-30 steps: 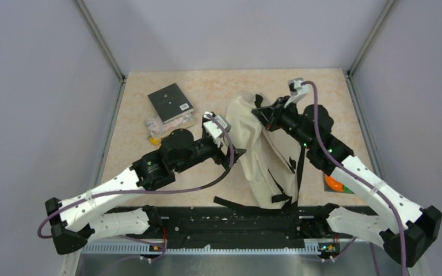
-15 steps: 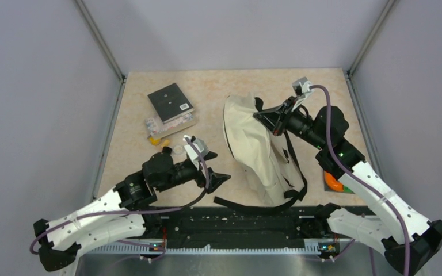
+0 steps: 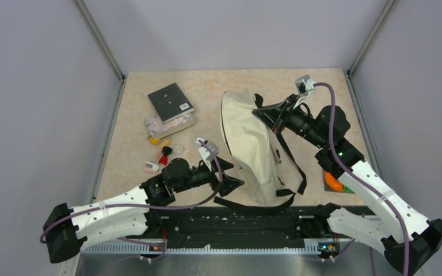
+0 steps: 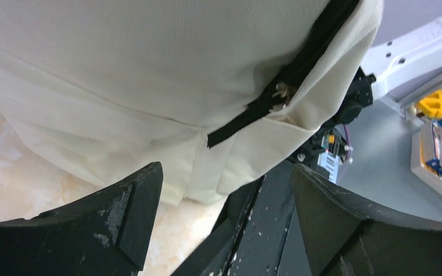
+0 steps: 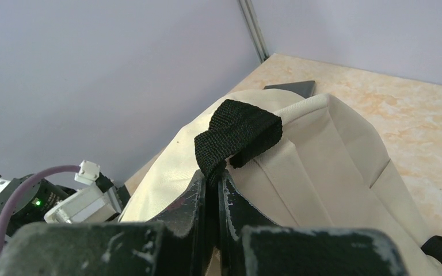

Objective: Pack the student bag
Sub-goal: Unzip the student bag at the center of the board.

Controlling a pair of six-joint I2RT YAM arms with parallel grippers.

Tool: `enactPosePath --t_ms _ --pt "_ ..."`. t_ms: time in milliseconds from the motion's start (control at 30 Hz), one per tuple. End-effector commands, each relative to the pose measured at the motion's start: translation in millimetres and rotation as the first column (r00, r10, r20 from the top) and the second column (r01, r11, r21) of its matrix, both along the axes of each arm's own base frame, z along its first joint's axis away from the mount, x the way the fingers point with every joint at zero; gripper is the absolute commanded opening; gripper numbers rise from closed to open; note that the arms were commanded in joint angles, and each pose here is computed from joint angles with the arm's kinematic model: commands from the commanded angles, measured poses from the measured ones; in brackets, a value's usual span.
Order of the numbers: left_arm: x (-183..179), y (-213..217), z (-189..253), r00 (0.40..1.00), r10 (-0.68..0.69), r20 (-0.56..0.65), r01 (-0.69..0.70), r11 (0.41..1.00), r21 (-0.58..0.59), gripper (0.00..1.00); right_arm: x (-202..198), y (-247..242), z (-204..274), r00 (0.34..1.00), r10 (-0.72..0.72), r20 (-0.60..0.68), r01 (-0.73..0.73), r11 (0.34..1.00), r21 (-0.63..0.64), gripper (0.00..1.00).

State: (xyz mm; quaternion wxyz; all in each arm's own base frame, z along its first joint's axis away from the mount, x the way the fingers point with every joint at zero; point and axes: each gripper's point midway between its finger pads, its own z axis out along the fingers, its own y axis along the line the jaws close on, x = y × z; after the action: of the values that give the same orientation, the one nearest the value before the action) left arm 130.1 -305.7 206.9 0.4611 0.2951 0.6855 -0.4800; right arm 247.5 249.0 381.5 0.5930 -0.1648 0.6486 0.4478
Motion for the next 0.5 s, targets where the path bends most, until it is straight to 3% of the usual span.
enactPosePath --t_ms 0,233,467 --pt "15 -2 41 0.994 0.077 0.073 -0.064 0.985 -0.162 0.86 -5 -7 56 0.989 -0.019 0.147 0.002 0.993 0.117 0.00" --pt "16 -10 39 0.995 0.062 0.078 -0.048 0.985 -0.165 0.78 1 -6 52 0.990 -0.032 0.134 0.017 0.994 0.111 0.00" --pt "20 -17 38 0.995 0.064 0.072 -0.051 0.983 -0.177 0.61 3 4 50 0.991 0.011 0.135 -0.025 0.994 0.105 0.00"
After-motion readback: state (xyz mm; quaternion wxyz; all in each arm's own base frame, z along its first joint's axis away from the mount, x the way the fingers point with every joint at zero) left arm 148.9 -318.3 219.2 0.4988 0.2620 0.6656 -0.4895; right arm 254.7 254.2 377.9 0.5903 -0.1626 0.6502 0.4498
